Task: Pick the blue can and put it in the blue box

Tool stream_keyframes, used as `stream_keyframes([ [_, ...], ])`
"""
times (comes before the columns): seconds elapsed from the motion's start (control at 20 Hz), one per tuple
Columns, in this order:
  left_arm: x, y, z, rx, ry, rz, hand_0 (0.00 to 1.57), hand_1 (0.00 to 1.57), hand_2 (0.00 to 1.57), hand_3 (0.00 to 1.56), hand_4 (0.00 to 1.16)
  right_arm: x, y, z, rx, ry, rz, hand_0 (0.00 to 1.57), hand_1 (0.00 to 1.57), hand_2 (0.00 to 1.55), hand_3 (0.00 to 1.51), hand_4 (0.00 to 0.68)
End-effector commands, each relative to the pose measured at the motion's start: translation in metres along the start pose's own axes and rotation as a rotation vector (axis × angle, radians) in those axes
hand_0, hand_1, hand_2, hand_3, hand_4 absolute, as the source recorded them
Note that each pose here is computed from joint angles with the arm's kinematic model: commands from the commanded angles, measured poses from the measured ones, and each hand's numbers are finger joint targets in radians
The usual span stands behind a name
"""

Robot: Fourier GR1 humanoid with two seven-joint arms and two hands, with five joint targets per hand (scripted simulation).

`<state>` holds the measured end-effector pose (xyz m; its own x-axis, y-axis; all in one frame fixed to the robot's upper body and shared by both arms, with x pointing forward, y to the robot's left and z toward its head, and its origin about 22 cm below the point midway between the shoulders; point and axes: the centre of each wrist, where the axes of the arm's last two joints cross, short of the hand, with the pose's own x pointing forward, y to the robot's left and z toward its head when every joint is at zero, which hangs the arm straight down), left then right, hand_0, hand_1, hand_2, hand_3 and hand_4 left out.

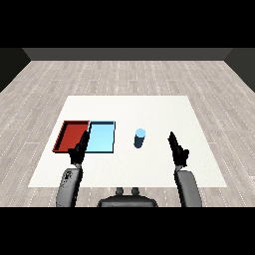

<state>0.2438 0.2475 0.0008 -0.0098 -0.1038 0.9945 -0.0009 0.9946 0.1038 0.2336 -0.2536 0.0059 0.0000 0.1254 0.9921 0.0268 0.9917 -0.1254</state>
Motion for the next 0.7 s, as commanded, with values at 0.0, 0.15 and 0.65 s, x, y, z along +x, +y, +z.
stream_keyframes([
  [0.0, 0.002, 0.002, -0.0014, 0.011, -0.028, 0.009, 0.0, 0.0, 0.0, 0.0, 0.0, 0.002, 0.002, -0.013, 0.004, -0.007, -0.003, 0.0, 0.0, 0.0, 0.0, 0.0],
  [0.15, 0.01, 0.008, -0.004, 0.01, -0.029, 0.009, 0.0, 0.0, 0.0, 0.0, 0.0, 0.012, 0.007, -0.048, 0.015, -0.03, -0.01, 0.0, 0.0, 0.0, 0.0, 0.0],
  [0.65, 0.018, 0.002, -0.0105, -0.019, -0.451, 0.137, 0.0, 0.0, 0.0, 0.0, 0.0, 0.023, 0.015, -0.073, 0.136, -0.291, -0.248, 0.0, 0.0, 0.0, 0.0, 0.0],
])
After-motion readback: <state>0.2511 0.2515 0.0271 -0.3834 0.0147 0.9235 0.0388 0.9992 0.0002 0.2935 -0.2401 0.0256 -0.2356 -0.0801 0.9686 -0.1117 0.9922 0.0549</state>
